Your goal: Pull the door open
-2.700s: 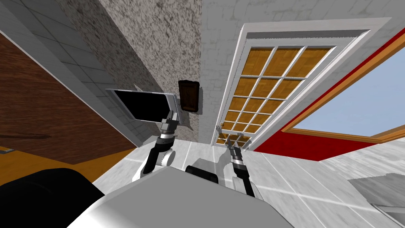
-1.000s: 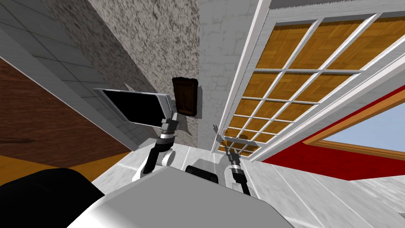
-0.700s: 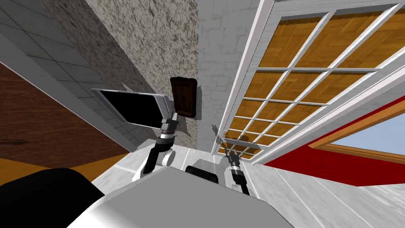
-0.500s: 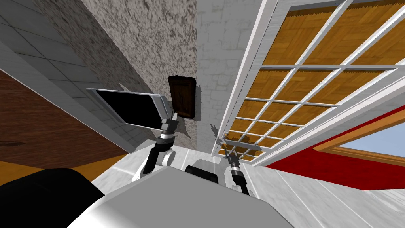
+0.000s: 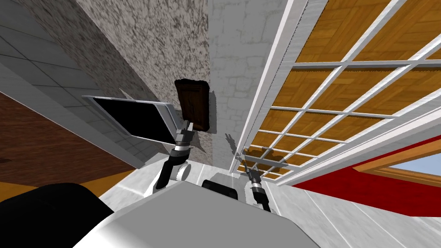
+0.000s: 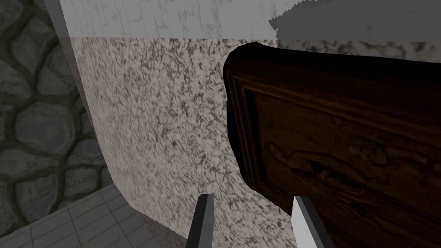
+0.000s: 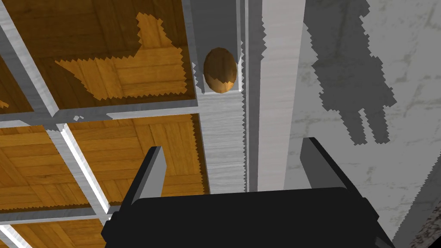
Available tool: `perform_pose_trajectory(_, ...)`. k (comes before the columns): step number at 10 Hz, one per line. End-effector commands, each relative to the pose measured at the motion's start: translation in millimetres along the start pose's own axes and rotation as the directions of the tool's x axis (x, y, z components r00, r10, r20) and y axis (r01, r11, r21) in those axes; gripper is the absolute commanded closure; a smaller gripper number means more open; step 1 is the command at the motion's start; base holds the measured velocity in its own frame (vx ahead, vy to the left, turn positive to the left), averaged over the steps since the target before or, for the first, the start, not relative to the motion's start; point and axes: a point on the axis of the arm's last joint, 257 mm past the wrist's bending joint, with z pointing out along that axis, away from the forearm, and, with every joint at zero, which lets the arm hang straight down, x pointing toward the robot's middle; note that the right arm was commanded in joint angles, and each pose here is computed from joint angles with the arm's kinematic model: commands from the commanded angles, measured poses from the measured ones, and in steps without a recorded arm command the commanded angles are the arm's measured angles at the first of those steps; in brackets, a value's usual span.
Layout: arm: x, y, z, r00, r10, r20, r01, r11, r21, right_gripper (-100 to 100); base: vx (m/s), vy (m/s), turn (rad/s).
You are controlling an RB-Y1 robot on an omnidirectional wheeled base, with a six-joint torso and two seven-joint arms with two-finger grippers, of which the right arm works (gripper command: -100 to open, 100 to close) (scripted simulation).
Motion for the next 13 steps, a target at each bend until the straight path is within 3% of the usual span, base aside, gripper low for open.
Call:
perform_pose_trajectory(1, -0.1, -8.6, 1.4, 1.0, -0.003, 0.001, 0.003, 1.0, 0.021, -100, 0.002, 0.004, 0.167)
perform_pose_trajectory(2, -0.1, -8.6, 1.4, 1.0, -0.003, 0.001, 0.003, 1.0, 0.021, -100, -0.008, 0.005, 0.142)
perform_pose_trajectory(3, -0.3, -25.0, 3.5, 1.0, -0.008, 0.002, 0.008, 0.998, 0.063, -100, -0.02, 0.016, 0.328)
perform_pose_trajectory(7, -0.6, -62.8, 6.1, 1.0, -0.016, 0.003, 0.015, 0.987, 0.162, -100, -0.005, -0.001, 0.259)
perform_pose_trajectory(13, -0.3, -110.6, 4.3, 1.0, -0.016, 0.002, 0.014, 0.955, 0.295, -100, 0.018, -0.036, 0.201)
